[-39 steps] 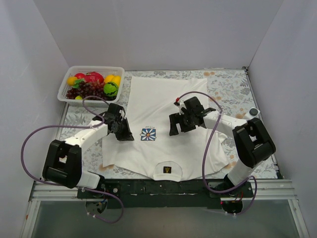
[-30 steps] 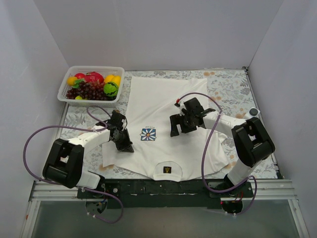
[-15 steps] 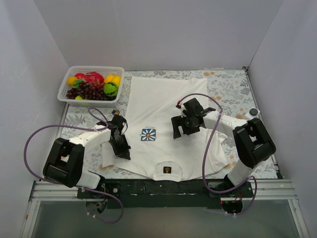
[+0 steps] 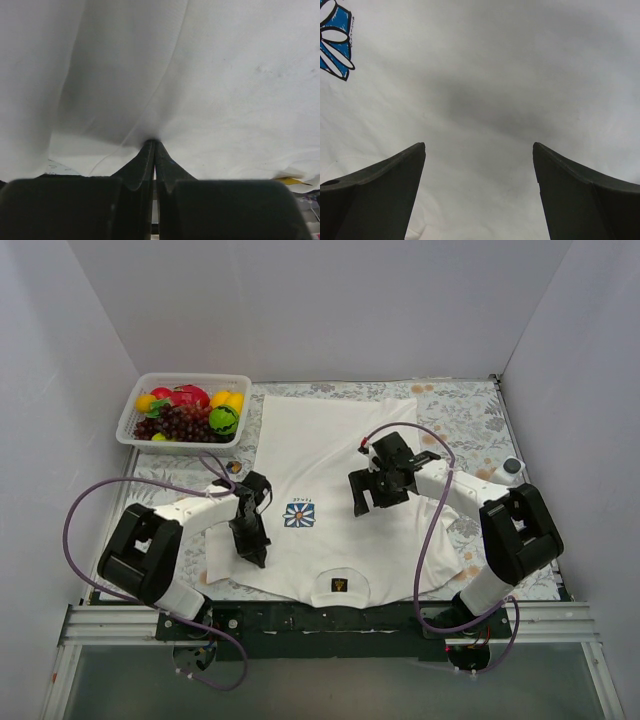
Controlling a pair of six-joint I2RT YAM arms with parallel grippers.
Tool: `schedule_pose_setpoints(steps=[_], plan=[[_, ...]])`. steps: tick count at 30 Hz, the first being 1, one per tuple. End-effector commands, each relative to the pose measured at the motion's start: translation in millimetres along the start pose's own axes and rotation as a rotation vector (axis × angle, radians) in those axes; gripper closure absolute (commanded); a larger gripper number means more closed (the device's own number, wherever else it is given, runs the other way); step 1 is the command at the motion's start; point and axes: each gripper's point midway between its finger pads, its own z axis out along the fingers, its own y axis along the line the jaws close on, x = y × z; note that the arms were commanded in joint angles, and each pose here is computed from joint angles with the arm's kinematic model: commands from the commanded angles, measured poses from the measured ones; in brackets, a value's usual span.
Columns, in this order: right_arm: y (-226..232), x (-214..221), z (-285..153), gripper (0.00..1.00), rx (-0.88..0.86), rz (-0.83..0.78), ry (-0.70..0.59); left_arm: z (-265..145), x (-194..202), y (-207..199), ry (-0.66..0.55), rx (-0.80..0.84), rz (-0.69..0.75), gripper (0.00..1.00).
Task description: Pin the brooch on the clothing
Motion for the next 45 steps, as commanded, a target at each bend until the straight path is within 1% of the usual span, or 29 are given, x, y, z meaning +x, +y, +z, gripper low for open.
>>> schedule_pose_setpoints(steps=[1, 3, 4, 6, 10, 12, 14, 15, 16, 18, 20, 21, 22, 23, 24, 25, 26, 27, 28, 29, 31, 32, 35, 37, 38, 41, 42, 44, 45], plan=[[4.5, -18.7, -15.0, 0.05, -0.001, -0.03, -0.055, 4.6, 3.5, 38.8, -0.032, -0.205, 0.015, 1.0], [5.7, -23.3, -16.5, 0.05, -0.002, -0.035, -0.065, -5.3, -6.3, 35.8, -0.071, -0.212, 0.029, 1.0], [7.0, -24.3, -16.9, 0.05, -0.009, -0.036, -0.066, -14.5, -18.5, 26.1, -0.117, -0.194, 0.039, 1.0], [9.4, -31.7, -19.2, 0.05, -0.015, -0.043, -0.084, -24.9, -33.8, 22.2, -0.178, -0.204, 0.057, 1.0], [19.0, -45.5, -25.4, 0.05, -0.054, -0.057, -0.118, -52.5, -70.1, -11.4, -0.307, -0.124, 0.096, 1.0], [22.9, -51.4, -28.6, 0.05, -0.071, -0.072, -0.137, -68.8, -92.7, -32.9, -0.38, -0.078, 0.112, 0.85], [27.2, -59.2, -32.7, 0.05, -0.088, -0.084, -0.163, -81.0, -107.5, -47.4, -0.428, -0.048, 0.16, 0.79], [28.5, -62.3, -34.9, 0.05, -0.091, -0.09, -0.173, -90.9, -122.4, -57.8, -0.482, -0.04, 0.174, 0.7], [29.4, -66.2, -36.3, 0.05, -0.093, -0.098, -0.19, -97.5, -131.8, -61.0, -0.514, -0.044, 0.201, 0.66], [31.0, -69.9, -38.5, 0.05, -0.099, -0.104, -0.207, -112.5, -156.4, -70.9, -0.592, -0.052, 0.202, 0.64], [33.4, -74.9, -38.7, 0.05, -0.109, -0.11, -0.222, -117.5, -170.1, -76.6, -0.613, -0.038, 0.209, 0.63], [34.5, -76.0, -39.2, 0.05, -0.115, -0.11, -0.225, -125.3, -182.4, -80.0, -0.638, -0.01, 0.187, 0.63], [34.7, -76.9, -38.9, 0.05, -0.118, -0.107, -0.228, -122.8, -186.1, -83.2, -0.626, 0.016, 0.185, 0.63], [36.2, -79.1, -38.5, 0.05, -0.123, -0.107, -0.238, -124.1, -194.1, -86.7, -0.641, 0.048, 0.169, 0.63], [36.9, -80.0, -38.1, 0.05, -0.127, -0.106, -0.244, -126.1, -203.2, -81.8, -0.645, 0.069, 0.138, 0.62], [37.6, -79.9, -37.4, 0.05, -0.132, -0.105, -0.245, -122.2, -205.4, -80.6, -0.628, 0.1, 0.122, 0.62], [38.3, -80.9, -36.7, 0.05, -0.137, -0.105, -0.252, -123.0, -213.1, -80.2, -0.641, 0.128, 0.098, 0.63], [40.1, -83.1, -35.9, 0.05, -0.147, -0.105, -0.26, -125.6, -222.7, -71.3, -0.649, 0.147, 0.05, 0.63], [41.1, -84.1, -35.7, 0.05, -0.152, -0.105, -0.264, -122.2, -223.5, -65.5, -0.647, 0.155, 0.029, 0.63], [41.4, -84.8, -34.6, 0.05, -0.155, -0.103, -0.266, -126.9, -231.8, -63.2, -0.682, 0.17, 0.01, 0.62], [44.5, -88.4, -33.7, 0.05, -0.172, -0.107, -0.282, -125.2, -238.7, -50.1, -0.713, 0.15, -0.02, 0.63], [45.7, -89.3, -32.5, 0.05, -0.18, -0.11, -0.286, -132.5, -245.2, -45.6, -0.765, 0.131, -0.035, 0.64], [51.2, -94.3, -29.0, 0.05, -0.215, -0.116, -0.309, -135.3, -251.9, -34.2, -0.827, 0.091, -0.057, 0.7], [56.4, -100.6, -29.0, 0.06, -0.243, -0.121, -0.334, -135.4, -253.3, -27.9, -0.855, 0.071, -0.074, 0.72], [57.8, -101.8, -27.1, 0.06, -0.251, -0.119, -0.336, -130.5, -253.1, -24.3, -0.866, 0.06, -0.081, 0.76], [62.6, -107.3, -25.1, 0.06, -0.279, -0.124, -0.354, -132.4, -256.6, -8.4, -0.931, 0.024, -0.176, 0.88], [65.1, -108.2, -25.1, 0.06, -0.291, -0.125, -0.356, -126.4, -253.8, -2.4, -0.936, 0.009, -0.191, 0.94], [67.1, -112.8, -23.7, 0.06, -0.305, -0.133, -0.373, -127.2, -257.1, -5.1, -0.976, 0.047, -0.219, 0.98], [68.2, -113.5, -22.6, 0.06, -0.313, -0.136, -0.376, -119.2, -254.1, -3.3, -0.971, 0.055, -0.22, 0.99]])
